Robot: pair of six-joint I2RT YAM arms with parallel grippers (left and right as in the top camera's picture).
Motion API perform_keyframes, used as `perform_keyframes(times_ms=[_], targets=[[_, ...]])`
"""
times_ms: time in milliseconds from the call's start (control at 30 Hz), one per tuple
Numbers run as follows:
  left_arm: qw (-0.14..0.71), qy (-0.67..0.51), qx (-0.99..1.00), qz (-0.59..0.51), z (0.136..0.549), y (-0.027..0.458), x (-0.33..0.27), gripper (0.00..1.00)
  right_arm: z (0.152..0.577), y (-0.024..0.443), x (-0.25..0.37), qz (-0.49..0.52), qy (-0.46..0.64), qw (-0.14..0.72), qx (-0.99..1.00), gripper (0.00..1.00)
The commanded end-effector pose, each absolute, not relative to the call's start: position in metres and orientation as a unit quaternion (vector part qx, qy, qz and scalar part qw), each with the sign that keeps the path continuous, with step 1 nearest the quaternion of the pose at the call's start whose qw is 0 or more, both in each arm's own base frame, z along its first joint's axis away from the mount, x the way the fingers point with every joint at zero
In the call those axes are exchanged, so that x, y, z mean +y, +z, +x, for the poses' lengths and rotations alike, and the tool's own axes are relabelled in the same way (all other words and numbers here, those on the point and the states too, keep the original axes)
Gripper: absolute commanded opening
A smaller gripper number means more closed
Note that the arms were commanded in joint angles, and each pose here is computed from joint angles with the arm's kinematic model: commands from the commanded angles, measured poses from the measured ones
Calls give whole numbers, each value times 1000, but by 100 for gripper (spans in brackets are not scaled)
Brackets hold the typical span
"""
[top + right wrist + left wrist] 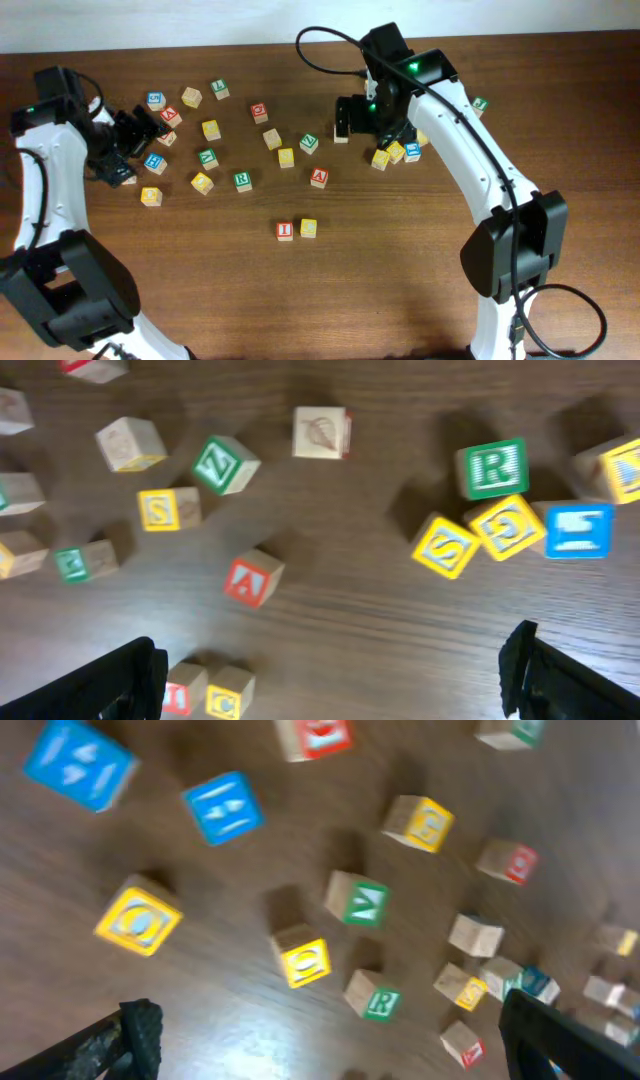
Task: Spell out ICRA
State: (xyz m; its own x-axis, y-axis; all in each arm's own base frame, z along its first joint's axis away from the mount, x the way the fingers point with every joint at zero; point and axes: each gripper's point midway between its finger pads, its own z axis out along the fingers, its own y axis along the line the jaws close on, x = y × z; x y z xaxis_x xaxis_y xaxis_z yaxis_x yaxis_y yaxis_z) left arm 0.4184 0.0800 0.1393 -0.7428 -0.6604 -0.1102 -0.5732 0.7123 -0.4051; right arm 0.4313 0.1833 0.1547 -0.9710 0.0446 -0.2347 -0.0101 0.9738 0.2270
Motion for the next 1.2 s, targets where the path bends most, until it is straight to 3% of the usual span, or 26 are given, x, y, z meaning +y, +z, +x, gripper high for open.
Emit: perform_keyframes(times_ms=[0,67,233,433,667,1000,1167], targets=[[163,-154,933,-283,435,162,74,97,437,149,165,25,78,129,988,98],[202,-57,936,-282,443,184,97,98,440,150,156,35,76,129,988,98],[214,42,920,-326,436,189,134,99,441,149,155,37,76,129,988,98],[166,53,886,-429,398,175,173,99,411,148,179,26,143,60,987,99],[110,62,876,-466,360,165,192,99,403,149,206,-6,148,64,987,98],[102,63,877,-466,357,164,191,99,405,150,218,-19,154,76,985,98],[102,63,877,-466,357,164,191,99,395,126,229,31,134,62,989,98]])
